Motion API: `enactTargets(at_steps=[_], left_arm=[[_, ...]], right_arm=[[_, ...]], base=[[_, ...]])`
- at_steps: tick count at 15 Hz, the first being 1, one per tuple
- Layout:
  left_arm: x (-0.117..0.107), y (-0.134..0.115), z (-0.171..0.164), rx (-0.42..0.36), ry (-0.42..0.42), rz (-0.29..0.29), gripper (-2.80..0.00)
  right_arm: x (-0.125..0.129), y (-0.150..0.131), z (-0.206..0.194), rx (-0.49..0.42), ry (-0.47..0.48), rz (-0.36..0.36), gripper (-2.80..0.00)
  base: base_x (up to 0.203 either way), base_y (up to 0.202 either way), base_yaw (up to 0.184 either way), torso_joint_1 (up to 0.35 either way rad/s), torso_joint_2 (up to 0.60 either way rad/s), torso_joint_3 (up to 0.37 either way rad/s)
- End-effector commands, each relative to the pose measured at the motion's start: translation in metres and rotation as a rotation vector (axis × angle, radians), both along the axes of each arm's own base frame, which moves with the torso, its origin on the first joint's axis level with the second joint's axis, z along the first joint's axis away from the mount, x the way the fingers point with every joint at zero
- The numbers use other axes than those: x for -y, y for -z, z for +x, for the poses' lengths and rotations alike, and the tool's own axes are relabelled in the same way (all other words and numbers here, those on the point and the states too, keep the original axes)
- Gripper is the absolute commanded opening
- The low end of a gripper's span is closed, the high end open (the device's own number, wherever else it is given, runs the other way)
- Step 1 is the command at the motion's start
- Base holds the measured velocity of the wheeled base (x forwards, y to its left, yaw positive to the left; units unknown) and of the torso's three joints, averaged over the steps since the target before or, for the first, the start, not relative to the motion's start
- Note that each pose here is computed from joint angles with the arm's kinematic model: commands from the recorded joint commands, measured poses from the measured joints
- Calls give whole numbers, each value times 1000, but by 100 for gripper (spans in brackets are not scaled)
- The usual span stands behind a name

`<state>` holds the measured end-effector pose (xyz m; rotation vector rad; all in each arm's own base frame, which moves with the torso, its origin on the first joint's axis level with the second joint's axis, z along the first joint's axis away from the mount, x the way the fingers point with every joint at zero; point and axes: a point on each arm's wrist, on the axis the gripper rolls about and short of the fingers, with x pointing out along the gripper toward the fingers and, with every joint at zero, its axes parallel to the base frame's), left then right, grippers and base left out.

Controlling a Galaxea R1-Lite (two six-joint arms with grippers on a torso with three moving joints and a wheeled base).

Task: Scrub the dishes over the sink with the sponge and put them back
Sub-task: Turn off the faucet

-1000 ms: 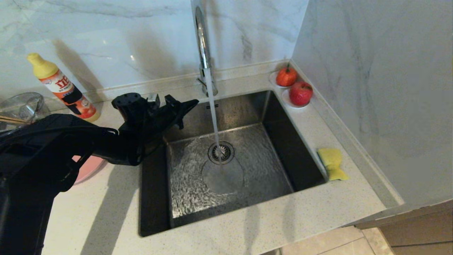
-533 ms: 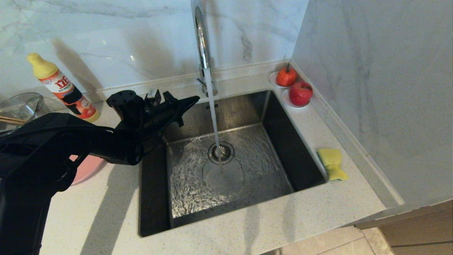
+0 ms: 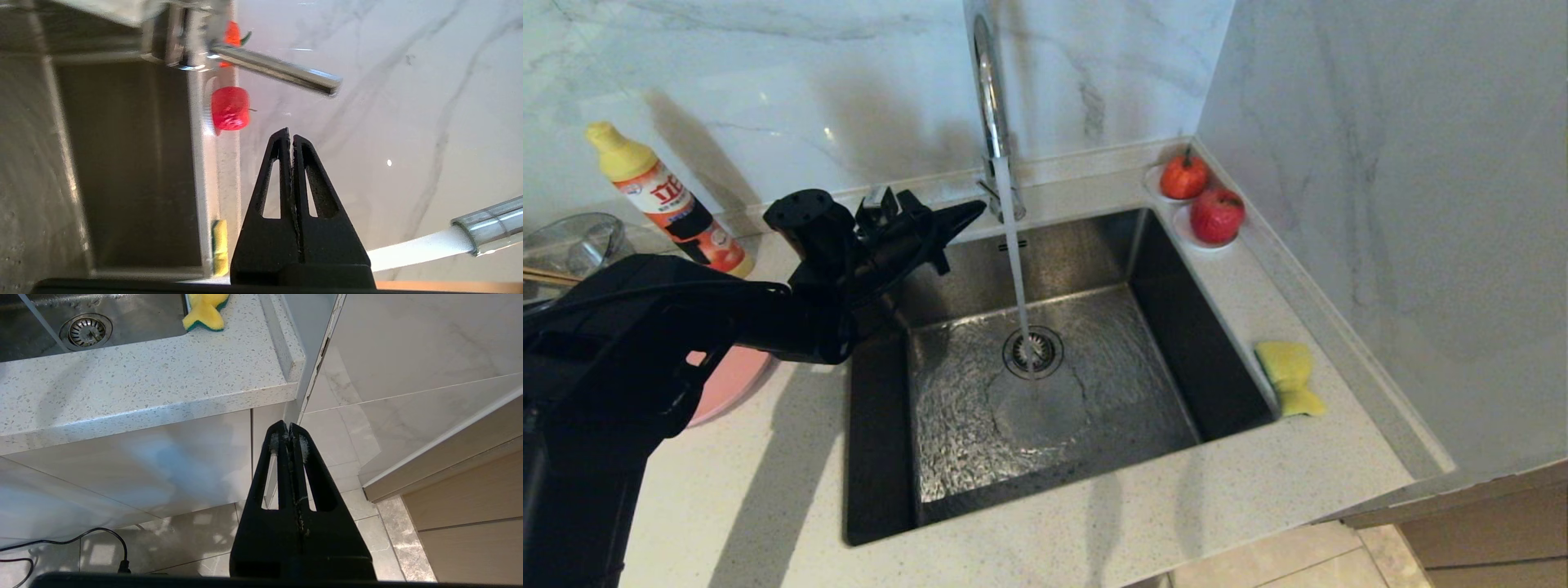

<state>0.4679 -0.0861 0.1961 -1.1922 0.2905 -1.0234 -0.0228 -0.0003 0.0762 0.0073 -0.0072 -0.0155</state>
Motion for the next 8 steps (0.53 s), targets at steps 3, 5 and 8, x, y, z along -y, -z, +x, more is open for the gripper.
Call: enactTargets(at_steps=[3, 5, 8], left_arm=[[5, -8, 11, -6, 25, -42, -280], [7, -10, 18, -14, 25, -48, -280], [9, -11, 29, -33, 15, -52, -280]], right_arm=[[0, 0, 0, -1, 0, 0, -280], [0, 0, 0, -2, -1, 0, -280], [0, 0, 0, -1, 0, 0, -280]], base=[[0, 0, 0, 0, 0, 0], [0, 0, 0, 0, 0, 0], [0, 0, 0, 0, 0, 0]])
